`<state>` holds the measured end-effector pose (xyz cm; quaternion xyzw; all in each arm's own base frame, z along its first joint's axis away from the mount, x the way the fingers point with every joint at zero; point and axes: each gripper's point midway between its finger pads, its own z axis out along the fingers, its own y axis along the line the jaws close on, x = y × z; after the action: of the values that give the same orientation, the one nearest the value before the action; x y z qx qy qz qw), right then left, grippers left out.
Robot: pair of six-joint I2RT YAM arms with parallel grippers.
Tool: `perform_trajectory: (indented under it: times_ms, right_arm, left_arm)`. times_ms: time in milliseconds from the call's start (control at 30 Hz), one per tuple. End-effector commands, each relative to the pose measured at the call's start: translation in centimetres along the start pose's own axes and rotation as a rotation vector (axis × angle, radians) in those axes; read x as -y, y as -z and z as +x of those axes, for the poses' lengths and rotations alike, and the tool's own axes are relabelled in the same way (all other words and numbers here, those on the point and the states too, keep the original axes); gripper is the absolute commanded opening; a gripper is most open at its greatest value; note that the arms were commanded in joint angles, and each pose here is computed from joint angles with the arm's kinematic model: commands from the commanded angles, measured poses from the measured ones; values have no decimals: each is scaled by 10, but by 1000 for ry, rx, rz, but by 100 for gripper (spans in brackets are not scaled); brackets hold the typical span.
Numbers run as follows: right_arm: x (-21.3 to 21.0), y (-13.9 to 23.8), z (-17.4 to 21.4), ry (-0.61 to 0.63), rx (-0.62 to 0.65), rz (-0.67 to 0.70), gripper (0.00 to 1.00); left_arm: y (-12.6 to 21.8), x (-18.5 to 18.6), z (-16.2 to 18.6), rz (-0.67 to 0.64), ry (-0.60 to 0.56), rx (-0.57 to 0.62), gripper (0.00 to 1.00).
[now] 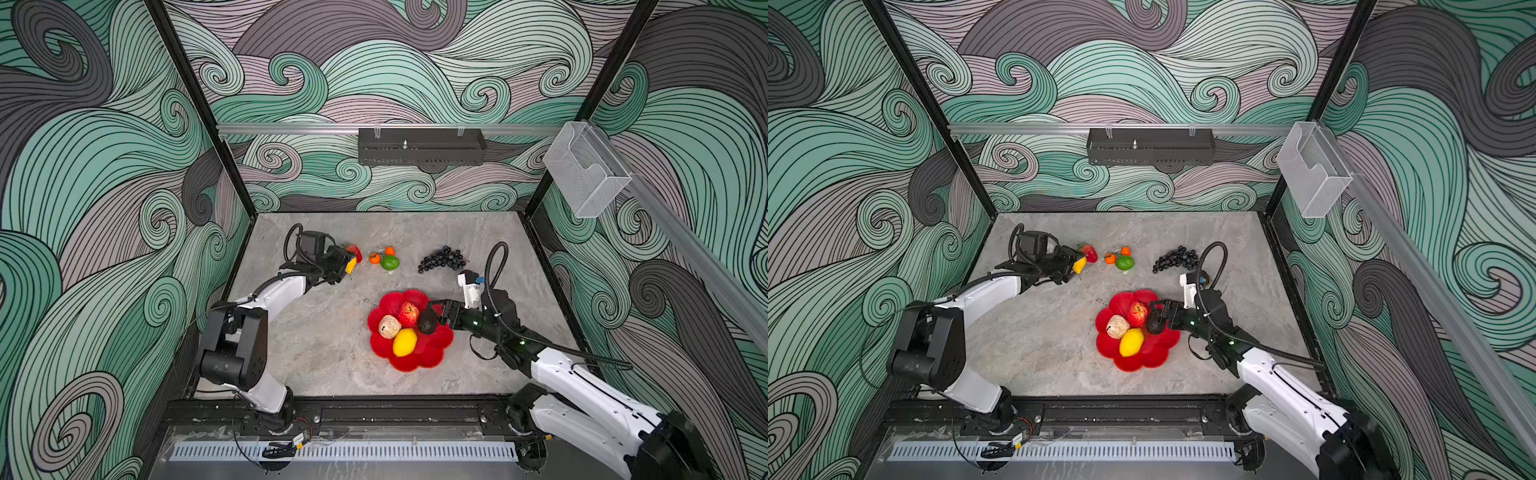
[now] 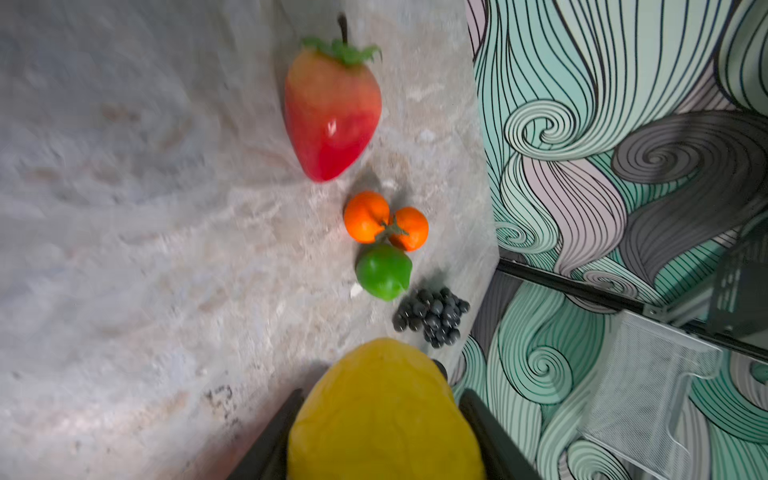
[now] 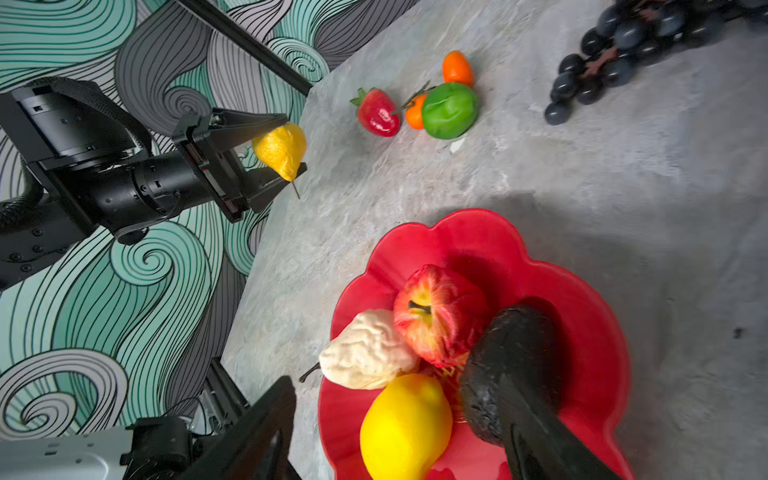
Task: Place and organize the fake fruits in the fruit bowl
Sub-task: 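Lift the yellow pear toward the bowl with the left gripper while the right gripper approaches, then grasp the yellow pear with the right gripper while the left gripper releases and withdraws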
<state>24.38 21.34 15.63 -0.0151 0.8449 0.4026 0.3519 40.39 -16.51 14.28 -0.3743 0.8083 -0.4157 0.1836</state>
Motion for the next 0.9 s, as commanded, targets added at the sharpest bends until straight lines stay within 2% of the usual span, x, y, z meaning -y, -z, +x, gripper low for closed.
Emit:
perform_trajectory:
  times_ms: [0,167,400,633,867]
  right_arm:
    - [-23,-7,-12,15,74,-75,76]
    - [-45,-20,-7,57,94,-121,76]
    - [-56,-37,5,106,80,-126,73]
    - [-52,-44,13,97,74,-131,57]
    - [-58,-49,22,111,41,-161,47]
  left_arm:
    - [7,33,31,144,94,-45,55]
    - [-6,24,88,156,163,-130,55]
    - [-8,24,142,154,149,-215,55]
    - [-2,18,161,141,132,-225,55]
    - [11,21,172,164,121,-228,55]
